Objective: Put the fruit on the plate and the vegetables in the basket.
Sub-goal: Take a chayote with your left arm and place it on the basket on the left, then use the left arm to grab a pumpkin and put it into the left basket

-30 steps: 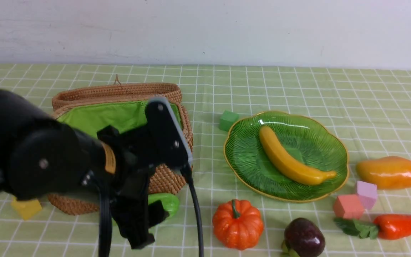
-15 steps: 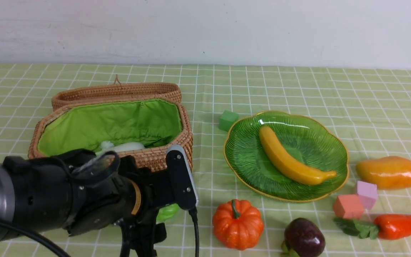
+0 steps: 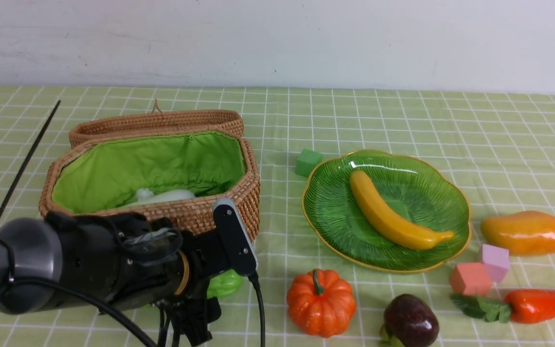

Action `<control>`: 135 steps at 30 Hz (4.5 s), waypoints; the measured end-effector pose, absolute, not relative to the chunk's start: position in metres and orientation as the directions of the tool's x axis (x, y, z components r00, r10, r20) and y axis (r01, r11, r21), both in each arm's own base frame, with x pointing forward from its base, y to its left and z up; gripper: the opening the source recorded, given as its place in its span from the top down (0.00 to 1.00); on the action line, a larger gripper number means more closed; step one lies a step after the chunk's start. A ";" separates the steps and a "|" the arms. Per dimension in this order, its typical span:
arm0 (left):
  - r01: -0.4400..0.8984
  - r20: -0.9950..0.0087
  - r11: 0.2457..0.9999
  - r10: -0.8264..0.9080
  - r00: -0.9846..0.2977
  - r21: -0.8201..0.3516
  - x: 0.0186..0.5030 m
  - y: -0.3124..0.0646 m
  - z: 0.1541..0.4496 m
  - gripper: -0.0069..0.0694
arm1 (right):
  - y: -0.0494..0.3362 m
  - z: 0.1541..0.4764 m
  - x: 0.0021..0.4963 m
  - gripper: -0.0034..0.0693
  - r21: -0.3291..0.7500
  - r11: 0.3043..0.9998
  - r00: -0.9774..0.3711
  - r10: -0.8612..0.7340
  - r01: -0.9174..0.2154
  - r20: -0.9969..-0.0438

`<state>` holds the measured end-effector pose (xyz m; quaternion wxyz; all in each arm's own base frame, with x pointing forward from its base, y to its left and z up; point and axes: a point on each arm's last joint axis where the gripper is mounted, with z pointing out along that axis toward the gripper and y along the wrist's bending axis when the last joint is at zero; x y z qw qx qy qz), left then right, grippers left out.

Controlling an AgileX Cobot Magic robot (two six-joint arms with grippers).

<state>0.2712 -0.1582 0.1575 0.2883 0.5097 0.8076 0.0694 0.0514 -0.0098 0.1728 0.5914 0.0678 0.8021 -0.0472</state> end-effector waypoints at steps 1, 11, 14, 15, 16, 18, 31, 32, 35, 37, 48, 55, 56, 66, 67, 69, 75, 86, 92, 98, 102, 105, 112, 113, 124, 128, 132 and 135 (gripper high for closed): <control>0.783 -0.397 0.474 0.861 -0.316 0.403 0.271 -0.158 0.157 0.17 | -0.010 0.173 0.051 0.62 0.005 0.986 -0.291 0.053 0.165 -0.955; 0.770 -0.423 0.523 0.830 -0.363 0.365 0.270 -0.159 0.156 0.34 | -0.010 0.173 0.051 0.62 0.005 0.986 -0.291 0.053 0.165 -0.955; 0.764 -0.429 0.540 0.819 -0.380 0.354 0.270 -0.159 0.157 0.34 | -0.010 0.173 0.051 0.62 0.005 0.986 -0.291 0.053 0.165 -0.955; 0.759 -0.435 0.548 0.814 -0.386 0.352 0.269 -0.159 0.159 0.34 | -0.010 0.173 0.051 0.62 0.005 0.986 -0.291 0.053 0.165 -0.955; 0.751 -0.443 0.560 0.805 -0.394 0.350 0.268 -0.158 0.163 0.34 | -0.010 0.173 0.051 0.62 0.005 0.986 -0.291 0.053 0.165 -0.955; 0.738 -0.464 0.577 0.791 -0.399 0.350 0.267 -0.157 0.172 0.34 | -0.010 0.173 0.051 0.62 0.005 0.986 -0.291 0.053 0.165 -0.955; 0.600 -0.786 0.709 0.584 -0.206 0.370 0.232 -0.139 0.293 0.34 | -0.010 0.173 0.051 0.62 0.005 0.986 -0.291 0.053 0.165 -0.955; 0.588 -0.813 0.718 0.557 -0.168 0.371 0.228 -0.137 0.305 0.34 | -0.010 0.173 0.051 0.62 0.005 0.986 -0.291 0.053 0.165 -0.955; 0.558 -0.857 0.739 0.508 -0.093 0.378 0.225 -0.134 0.330 0.34 | -0.010 0.173 0.051 0.62 0.005 0.986 -0.291 0.053 0.165 -0.955; 0.532 -0.874 0.757 0.482 -0.061 0.380 0.230 -0.131 0.344 0.34 | -0.010 0.173 0.051 0.62 0.005 0.986 -0.291 0.053 0.165 -0.955; 0.282 -0.802 0.937 0.326 -0.500 0.205 0.322 -0.089 0.312 0.34 | -0.010 0.173 0.051 0.62 0.005 0.986 -0.291 0.053 0.165 -0.955; 0.222 -0.709 0.965 0.256 -0.657 0.142 0.348 -0.094 0.273 0.34 | -0.010 0.173 0.051 0.62 0.005 0.986 -0.291 0.053 0.165 -0.955; 0.215 -0.709 0.967 0.245 -0.662 0.134 0.349 -0.094 0.272 0.34 | -0.010 0.173 0.051 0.62 0.005 0.986 -0.291 0.053 0.165 -0.955; 0.173 -0.699 0.982 0.172 -0.694 0.070 0.342 -0.104 0.275 0.25 | -0.010 0.173 0.051 0.62 0.005 0.986 -0.291 0.053 0.165 -0.955; 0.177 -0.695 0.982 0.175 -0.697 0.069 0.341 -0.107 0.275 0.24 | -0.010 0.173 0.051 0.62 0.005 0.986 -0.291 0.053 0.165 -0.955; 0.194 -0.682 0.978 0.190 -0.706 0.072 0.335 -0.114 0.277 0.21 | -0.010 0.173 0.051 0.62 0.005 0.986 -0.291 0.053 0.165 -0.955; 0.201 -0.612 0.974 0.224 -0.759 0.108 0.324 -0.123 0.283 0.18 | -0.010 0.173 0.051 0.62 0.005 0.986 -0.291 0.053 0.165 -0.955; 0.459 -0.540 0.885 0.349 -0.766 -0.080 0.269 -0.221 0.296 0.17 | -0.010 0.173 0.051 0.62 0.005 0.986 -0.291 0.053 0.165 -0.955; 0.459 -0.487 0.878 0.346 -0.802 -0.133 0.261 -0.261 0.277 0.13 | -0.010 0.173 0.051 0.62 0.005 0.986 -0.291 0.053 0.165 -0.955; 0.425 -0.418 0.892 0.332 -0.845 -0.151 0.275 -0.286 0.260 0.08 | -0.010 0.173 0.051 0.62 0.005 0.986 -0.291 0.053 0.165 -0.955; 0.414 -0.341 0.902 0.354 -0.871 -0.119 0.282 -0.294 0.239 0.08 | -0.010 0.173 0.051 0.62 0.005 0.986 -0.291 0.053 0.165 -0.955; 0.408 -0.291 0.908 0.365 -0.884 -0.098 0.287 -0.299 0.221 0.08 | -0.010 0.173 0.051 0.62 0.005 0.986 -0.291 0.053 0.165 -0.955; 0.380 -0.267 0.919 0.342 -0.901 -0.104 0.292 -0.306 0.207 0.08 | -0.010 0.173 0.051 0.62 0.005 0.986 -0.291 0.053 0.165 -0.955; 0.380 -0.266 0.919 0.342 -0.901 -0.105 0.292 -0.306 0.207 0.08 | -0.010 0.173 0.051 0.62 0.005 0.986 -0.291 0.053 0.165 -0.955; 0.381 -0.257 0.919 0.345 -0.903 -0.102 0.292 -0.307 0.206 0.15 | -0.010 0.173 0.051 0.62 0.005 0.986 -0.291 0.053 0.165 -0.955; 0.381 -0.256 0.919 0.346 -0.903 -0.101 0.292 -0.307 0.206 0.15 | -0.010 0.173 0.051 0.62 0.005 0.986 -0.291 0.053 0.165 -0.955; 0.380 -0.256 0.919 0.345 -0.903 -0.102 0.292 -0.306 0.207 0.15 | -0.010 0.173 0.051 0.62 0.005 0.986 -0.291 0.053 0.165 -0.955; 0.381 -0.262 0.919 0.344 -0.902 -0.105 0.291 -0.306 0.211 0.15 | -0.010 0.173 0.051 0.62 0.005 0.986 -0.291 0.053 0.165 -0.955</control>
